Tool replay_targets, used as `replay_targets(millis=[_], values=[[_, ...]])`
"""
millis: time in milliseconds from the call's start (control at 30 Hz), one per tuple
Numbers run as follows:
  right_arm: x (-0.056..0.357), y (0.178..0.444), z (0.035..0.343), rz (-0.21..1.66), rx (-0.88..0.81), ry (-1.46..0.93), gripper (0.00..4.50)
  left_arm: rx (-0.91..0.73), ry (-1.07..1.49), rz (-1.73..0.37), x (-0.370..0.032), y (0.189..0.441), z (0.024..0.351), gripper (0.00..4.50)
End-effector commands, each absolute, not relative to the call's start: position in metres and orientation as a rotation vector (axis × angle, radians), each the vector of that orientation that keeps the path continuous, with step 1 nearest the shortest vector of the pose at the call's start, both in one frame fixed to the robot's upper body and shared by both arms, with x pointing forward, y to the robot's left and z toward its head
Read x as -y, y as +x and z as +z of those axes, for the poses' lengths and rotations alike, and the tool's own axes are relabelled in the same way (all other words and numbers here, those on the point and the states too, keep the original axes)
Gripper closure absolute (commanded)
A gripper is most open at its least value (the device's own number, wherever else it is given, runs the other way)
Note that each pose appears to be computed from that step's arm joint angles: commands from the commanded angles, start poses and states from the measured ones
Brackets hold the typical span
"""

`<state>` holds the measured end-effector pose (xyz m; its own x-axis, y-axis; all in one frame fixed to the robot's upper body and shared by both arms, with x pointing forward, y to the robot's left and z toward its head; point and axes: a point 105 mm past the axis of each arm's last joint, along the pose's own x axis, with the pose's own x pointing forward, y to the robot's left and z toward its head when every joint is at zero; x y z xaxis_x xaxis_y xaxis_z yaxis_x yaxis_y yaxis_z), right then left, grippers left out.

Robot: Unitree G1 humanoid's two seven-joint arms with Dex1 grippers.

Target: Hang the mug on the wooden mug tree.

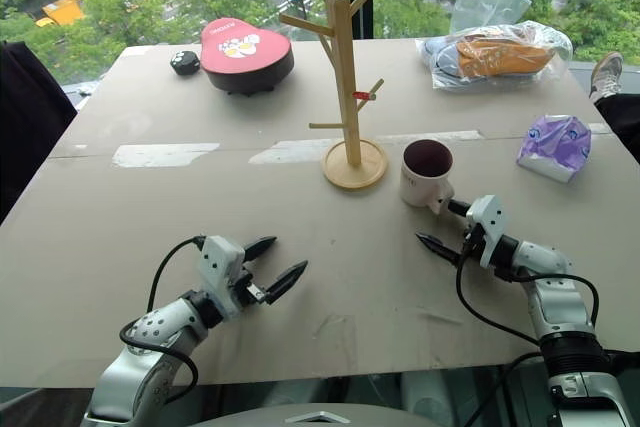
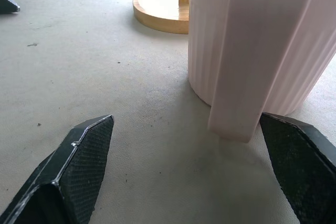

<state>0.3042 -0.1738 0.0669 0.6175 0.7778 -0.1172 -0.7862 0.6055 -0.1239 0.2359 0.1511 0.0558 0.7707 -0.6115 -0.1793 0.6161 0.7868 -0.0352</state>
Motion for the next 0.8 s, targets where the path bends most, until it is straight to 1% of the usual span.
replay_targets(millis=[33, 367, 667, 800], values=[[0.1752, 0.3001, 0.0649, 0.901, -0.060, -0.169, 0.05, -0.260, 0.031, -0.625, -0.1618, 0.2341, 0.0406, 0.00], [0.1750, 0.2973, 0.0630, 0.883, -0.059, -0.163, 0.05, -0.250, 0.028, -0.640, -0.1622, 0.2409, 0.0447, 0.00], [0.1768, 0.2963, 0.0636, 0.875, -0.061, -0.167, 0.05, -0.251, 0.027, -0.648, -0.1604, 0.2401, 0.0450, 0.00], [0.1806, 0.3004, 0.0688, 0.802, -0.043, -0.078, 0.05, -0.241, 0.036, -0.659, -0.1581, 0.2418, 0.0469, 0.00]])
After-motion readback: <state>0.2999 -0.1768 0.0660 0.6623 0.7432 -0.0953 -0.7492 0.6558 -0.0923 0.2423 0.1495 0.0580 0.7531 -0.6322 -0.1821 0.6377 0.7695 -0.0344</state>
